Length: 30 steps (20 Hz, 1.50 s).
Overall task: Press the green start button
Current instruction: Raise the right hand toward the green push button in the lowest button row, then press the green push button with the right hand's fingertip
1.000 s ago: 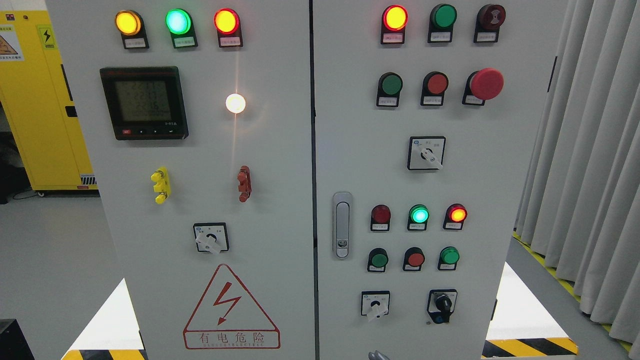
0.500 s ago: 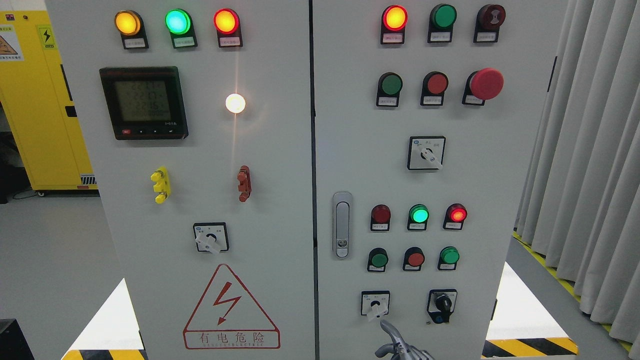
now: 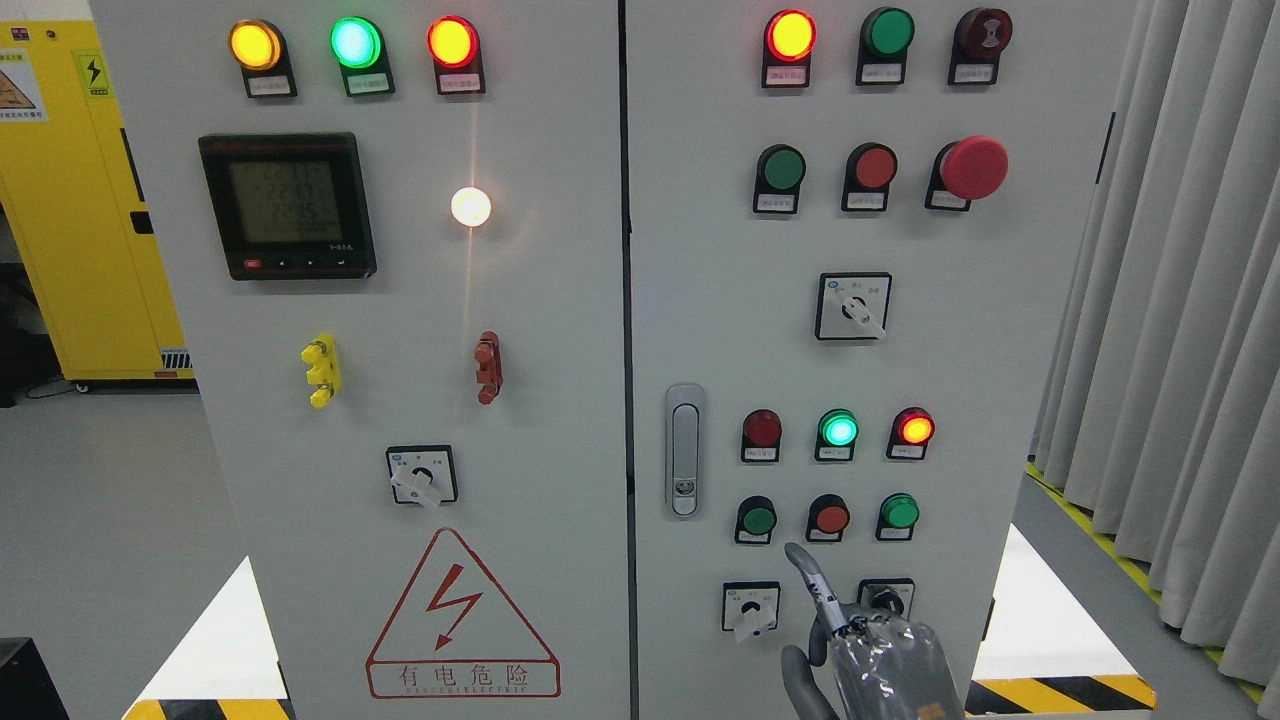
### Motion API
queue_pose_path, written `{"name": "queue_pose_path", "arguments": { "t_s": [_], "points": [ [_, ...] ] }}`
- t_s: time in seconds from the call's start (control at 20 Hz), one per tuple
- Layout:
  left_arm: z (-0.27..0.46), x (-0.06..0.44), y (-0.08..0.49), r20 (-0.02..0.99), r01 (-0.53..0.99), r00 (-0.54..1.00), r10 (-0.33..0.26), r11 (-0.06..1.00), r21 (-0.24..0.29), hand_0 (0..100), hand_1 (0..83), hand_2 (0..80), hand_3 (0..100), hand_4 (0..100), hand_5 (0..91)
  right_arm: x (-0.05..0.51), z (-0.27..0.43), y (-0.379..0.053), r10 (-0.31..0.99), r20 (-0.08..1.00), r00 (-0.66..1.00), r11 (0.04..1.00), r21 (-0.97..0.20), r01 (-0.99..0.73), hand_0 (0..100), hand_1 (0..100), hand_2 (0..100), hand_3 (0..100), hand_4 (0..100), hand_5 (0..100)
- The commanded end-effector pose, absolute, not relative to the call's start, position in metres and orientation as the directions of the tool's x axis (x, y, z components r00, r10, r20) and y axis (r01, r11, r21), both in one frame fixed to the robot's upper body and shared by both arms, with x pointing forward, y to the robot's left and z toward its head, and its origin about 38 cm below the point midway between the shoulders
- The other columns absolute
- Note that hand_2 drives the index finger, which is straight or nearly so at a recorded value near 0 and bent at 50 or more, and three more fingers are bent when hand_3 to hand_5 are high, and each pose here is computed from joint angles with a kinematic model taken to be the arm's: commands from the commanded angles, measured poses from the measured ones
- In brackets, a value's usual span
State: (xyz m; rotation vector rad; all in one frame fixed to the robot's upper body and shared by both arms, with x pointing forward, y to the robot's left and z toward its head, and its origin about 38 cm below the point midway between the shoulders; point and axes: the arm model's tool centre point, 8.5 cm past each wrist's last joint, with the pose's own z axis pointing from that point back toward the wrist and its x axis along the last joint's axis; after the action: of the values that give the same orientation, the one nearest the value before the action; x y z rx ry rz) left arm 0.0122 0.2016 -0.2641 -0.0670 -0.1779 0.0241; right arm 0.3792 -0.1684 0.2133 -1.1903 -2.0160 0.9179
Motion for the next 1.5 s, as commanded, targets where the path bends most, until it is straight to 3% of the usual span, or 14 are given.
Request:
{"name": "queue_pose_path", "arguments": {
  "t_s": [0.0, 1.45],
  "points": [
    [-0.264, 0.012, 0.202, 0.175, -0.018, 0.984, 0.03, 0.997, -0.069, 12, 55.6, 0.0, 0, 0, 0.0, 0.403, 0.208, -0.164, 0.917, 0.135, -0.375, 0.308, -0.837, 0.451, 65, 97, 0, 90, 93, 100],
    [-0.264, 0.012, 0.202, 0.175, -0.018, 0.984, 0.03, 0.997, -0.069, 12, 55.6, 0.0, 0, 0, 0.0, 0.418, 0.197, -0.152, 0.909, 0.148, -0.39, 0.313, -0.86, 0.402, 77, 98, 0, 91, 94, 100]
  ]
}}
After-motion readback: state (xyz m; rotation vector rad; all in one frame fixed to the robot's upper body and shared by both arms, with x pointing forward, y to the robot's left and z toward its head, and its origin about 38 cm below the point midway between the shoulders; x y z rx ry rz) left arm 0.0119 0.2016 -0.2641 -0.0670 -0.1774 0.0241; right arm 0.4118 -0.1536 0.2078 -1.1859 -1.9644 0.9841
